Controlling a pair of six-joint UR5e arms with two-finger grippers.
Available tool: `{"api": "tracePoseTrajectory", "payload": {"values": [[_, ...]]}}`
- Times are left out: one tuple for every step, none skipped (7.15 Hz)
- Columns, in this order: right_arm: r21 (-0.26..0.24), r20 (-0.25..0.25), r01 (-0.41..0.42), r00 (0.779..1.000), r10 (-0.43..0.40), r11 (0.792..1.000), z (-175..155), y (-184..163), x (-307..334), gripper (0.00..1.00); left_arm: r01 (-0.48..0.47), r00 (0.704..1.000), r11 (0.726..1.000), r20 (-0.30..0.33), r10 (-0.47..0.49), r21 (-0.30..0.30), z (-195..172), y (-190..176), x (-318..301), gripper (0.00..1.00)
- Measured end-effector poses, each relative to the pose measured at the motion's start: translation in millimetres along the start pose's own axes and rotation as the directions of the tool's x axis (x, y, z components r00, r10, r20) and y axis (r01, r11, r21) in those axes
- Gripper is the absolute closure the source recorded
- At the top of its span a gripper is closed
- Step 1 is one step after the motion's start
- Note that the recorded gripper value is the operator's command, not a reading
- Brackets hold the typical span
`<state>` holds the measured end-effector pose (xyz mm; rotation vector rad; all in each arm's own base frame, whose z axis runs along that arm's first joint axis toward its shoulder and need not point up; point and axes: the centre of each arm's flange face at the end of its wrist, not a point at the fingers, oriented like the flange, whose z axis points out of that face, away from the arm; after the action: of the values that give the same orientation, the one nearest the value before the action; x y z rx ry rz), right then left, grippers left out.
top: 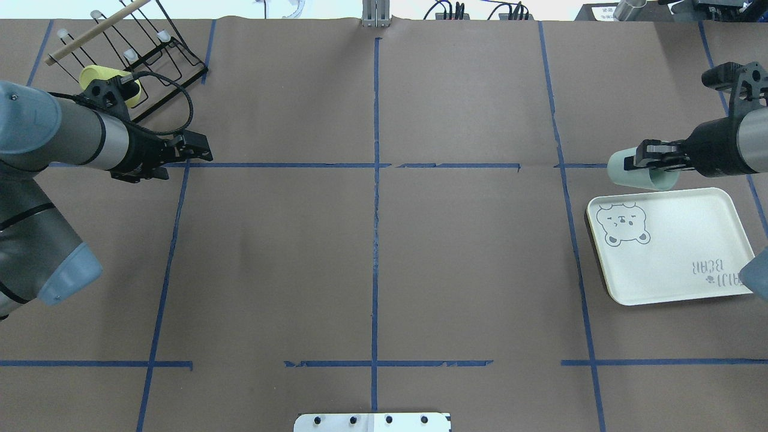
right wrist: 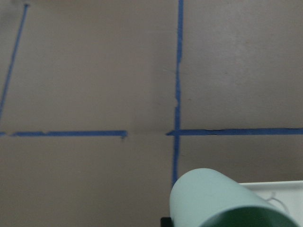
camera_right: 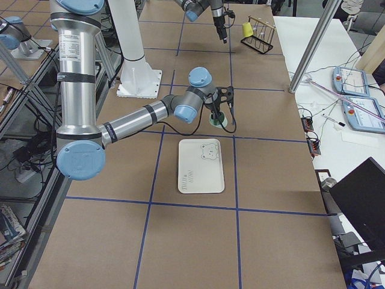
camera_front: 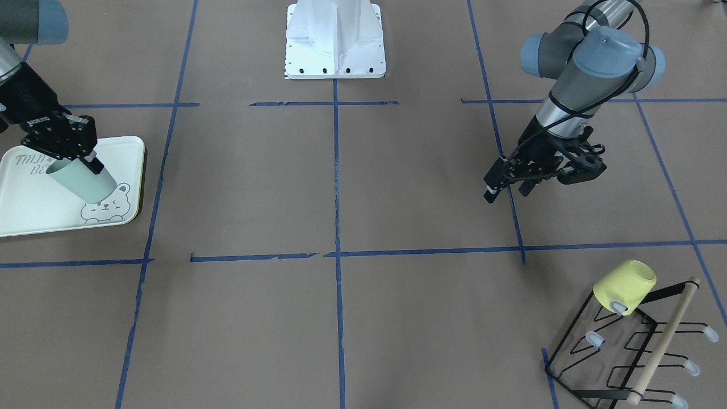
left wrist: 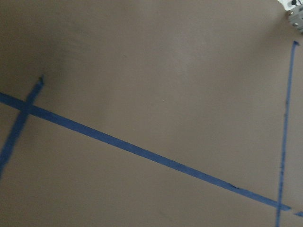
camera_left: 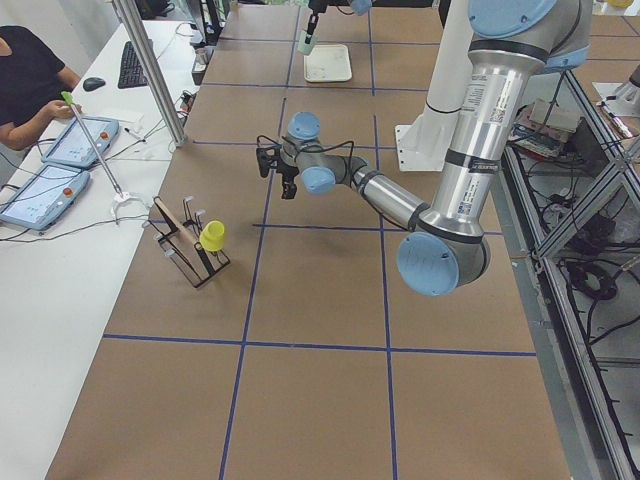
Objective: Left arm grabs green cup and hands to right arm on tray
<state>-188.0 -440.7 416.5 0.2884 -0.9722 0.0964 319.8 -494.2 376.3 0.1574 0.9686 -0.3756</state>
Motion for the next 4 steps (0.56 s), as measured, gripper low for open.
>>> {"api": "tracePoseTrajectory", "payload": {"values": [[-0.075,-0.080,0.084,0.993,-0.090,0.994,6.9,9.9,27.4,1.00,-0.065,0.994,0.998,0.084,0.066,-0.008,-18.8,-4.3,-11.3,0.00],[-0.148,-0.130,0.116,0.982,-0.136,0.982,19.8,18.3,50.9,0.99,-0.116,0.983,0.993,0.143,0.118,-0.024,-37.4,-5.9,-16.7,0.00],[-0.203,-0.159,0.118,0.976,-0.151,0.972,35.8,24.7,66.3,0.99,-0.145,0.974,0.989,0.173,0.149,-0.036,-49.8,-4.9,-19.1,0.00],[-0.242,-0.172,0.117,0.972,-0.162,0.963,52.1,29.9,72.6,0.99,-0.157,0.970,0.987,0.183,0.162,-0.041,-56.4,-3.4,-20.2,0.00]]}}
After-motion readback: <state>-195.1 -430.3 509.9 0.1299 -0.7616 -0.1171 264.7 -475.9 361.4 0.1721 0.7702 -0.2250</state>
